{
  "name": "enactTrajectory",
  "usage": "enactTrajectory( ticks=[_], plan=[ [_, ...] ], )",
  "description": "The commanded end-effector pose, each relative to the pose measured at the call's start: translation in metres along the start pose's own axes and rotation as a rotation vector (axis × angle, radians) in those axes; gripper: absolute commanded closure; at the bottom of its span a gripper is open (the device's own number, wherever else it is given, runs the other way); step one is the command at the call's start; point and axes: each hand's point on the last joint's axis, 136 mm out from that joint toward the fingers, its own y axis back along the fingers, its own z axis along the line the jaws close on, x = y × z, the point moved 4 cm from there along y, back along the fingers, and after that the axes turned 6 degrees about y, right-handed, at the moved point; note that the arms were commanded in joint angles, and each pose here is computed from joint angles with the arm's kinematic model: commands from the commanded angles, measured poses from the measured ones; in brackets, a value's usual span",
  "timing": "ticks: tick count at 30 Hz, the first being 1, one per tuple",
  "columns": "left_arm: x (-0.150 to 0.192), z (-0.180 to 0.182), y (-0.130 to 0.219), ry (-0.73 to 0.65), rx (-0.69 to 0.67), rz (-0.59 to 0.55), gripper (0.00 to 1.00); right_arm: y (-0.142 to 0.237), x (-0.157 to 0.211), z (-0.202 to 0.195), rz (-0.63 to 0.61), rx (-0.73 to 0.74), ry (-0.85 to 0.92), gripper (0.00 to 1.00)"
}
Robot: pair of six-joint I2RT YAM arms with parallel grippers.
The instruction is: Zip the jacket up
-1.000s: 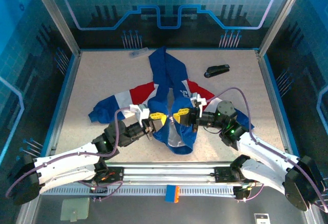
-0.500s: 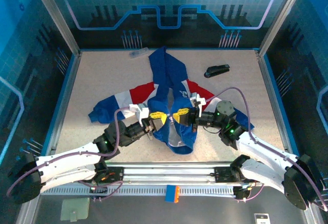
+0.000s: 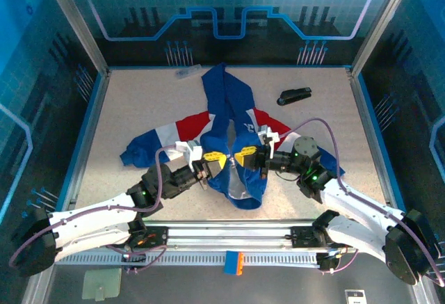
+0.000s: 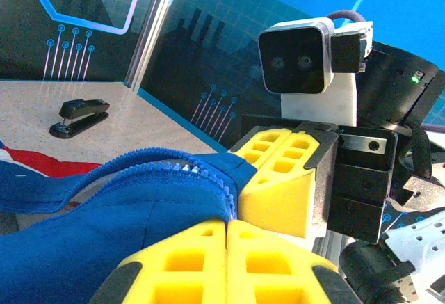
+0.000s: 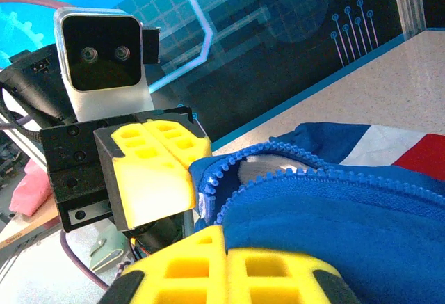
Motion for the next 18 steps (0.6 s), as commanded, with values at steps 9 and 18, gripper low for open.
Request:
enactTrajectory(
  ticks=[9, 18],
  plan=[
    [-0.0026, -0.0001, 0.0068, 0.029, 0.012, -0.048, 1.00, -0.0014, -0.0087, -0.0005, -0.043, 0.007, 0.027, 0.96],
    [-0.0046, 0.0003, 0.0066, 0.033, 0.012, -0.066, 1.00, -0.0034, -0.0066, 0.0025, -0.035, -0.014, 0.027, 0.96]
  ],
)
